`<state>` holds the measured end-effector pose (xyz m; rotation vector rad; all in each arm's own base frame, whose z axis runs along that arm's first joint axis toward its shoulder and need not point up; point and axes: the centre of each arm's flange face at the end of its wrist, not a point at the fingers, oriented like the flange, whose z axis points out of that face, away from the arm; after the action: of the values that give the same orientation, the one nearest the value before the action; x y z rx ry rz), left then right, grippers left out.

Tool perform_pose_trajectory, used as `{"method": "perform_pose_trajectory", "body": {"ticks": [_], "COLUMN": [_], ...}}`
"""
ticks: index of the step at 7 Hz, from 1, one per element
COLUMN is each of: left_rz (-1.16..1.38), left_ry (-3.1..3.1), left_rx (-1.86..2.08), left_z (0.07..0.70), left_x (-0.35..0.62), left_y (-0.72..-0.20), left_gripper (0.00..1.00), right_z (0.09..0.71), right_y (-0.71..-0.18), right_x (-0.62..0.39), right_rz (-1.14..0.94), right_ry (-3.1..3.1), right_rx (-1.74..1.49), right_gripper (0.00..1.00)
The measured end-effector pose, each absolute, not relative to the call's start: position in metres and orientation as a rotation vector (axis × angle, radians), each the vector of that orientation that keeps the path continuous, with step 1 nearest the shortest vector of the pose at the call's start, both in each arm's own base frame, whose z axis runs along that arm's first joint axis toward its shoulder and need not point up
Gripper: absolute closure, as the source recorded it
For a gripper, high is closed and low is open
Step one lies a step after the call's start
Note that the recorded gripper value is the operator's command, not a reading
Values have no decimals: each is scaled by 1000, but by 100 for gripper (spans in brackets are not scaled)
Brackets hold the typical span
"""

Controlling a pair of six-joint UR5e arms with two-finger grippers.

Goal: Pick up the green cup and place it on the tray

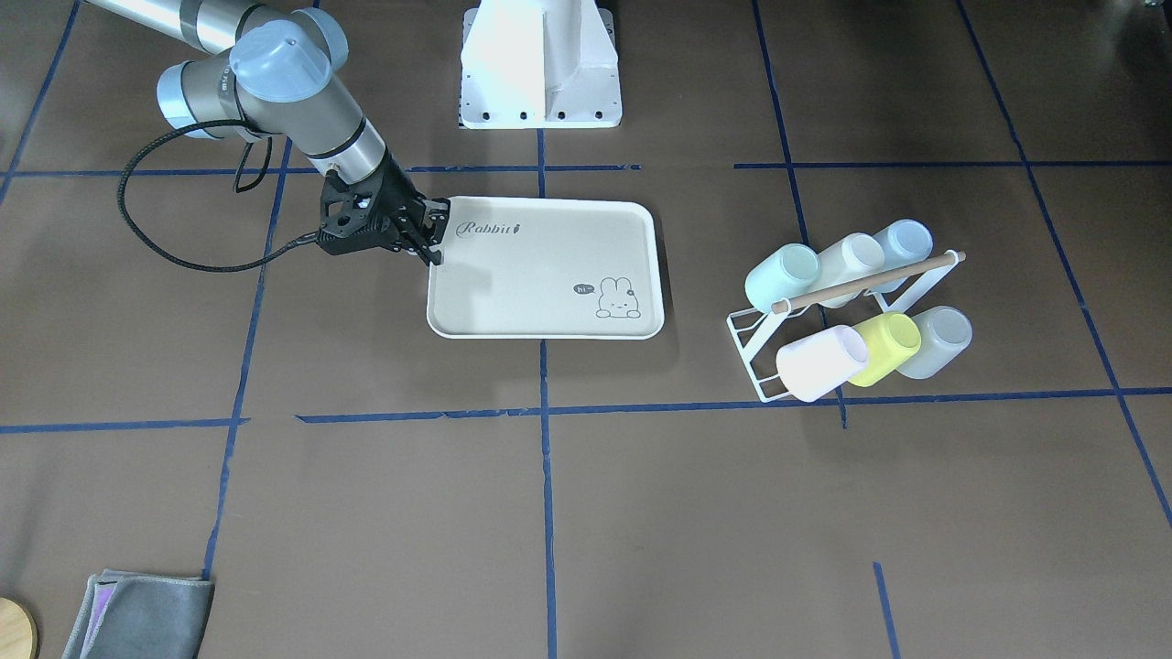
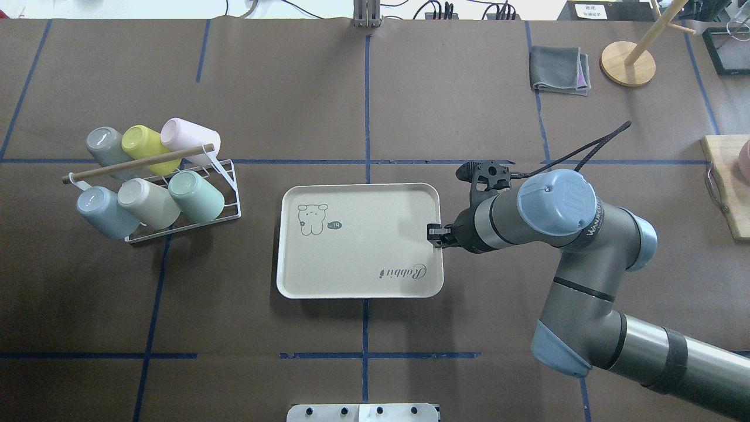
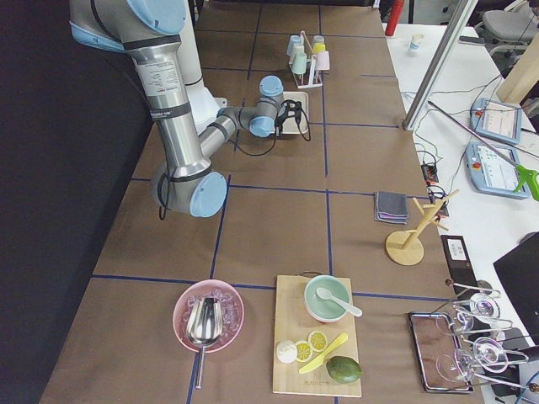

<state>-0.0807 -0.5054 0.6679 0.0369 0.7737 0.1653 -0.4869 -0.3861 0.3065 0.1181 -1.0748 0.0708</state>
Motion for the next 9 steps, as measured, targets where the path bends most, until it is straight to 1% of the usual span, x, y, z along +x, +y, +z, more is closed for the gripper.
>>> {"method": "perform_pose_trajectory", "body": {"ticks": [1, 3, 5, 7, 9], "left_rz": [165, 167, 179, 228, 309], "left_ry": [774, 773, 767, 756, 737], "left_rx": [37, 39, 58, 139, 277], "left_z": [668, 667, 657, 611, 530], "left_x": [-81, -80, -80, -76, -64], "left_y": [-505, -507, -514, -531, -530], "left_gripper": [0, 0, 0, 0, 0], "right_z": [303, 298, 293, 294, 304], "right_y": [-389, -396, -412, -456, -494], "right_x": [-493, -500, -481, -423, -367], "right_rz": [70, 72, 94, 146, 111], "right_ry": [-1077, -1081, -1086, -1037, -940], "right_rx": [119, 123, 125, 64, 79], "right_gripper": [0, 0, 0, 0, 0]}}
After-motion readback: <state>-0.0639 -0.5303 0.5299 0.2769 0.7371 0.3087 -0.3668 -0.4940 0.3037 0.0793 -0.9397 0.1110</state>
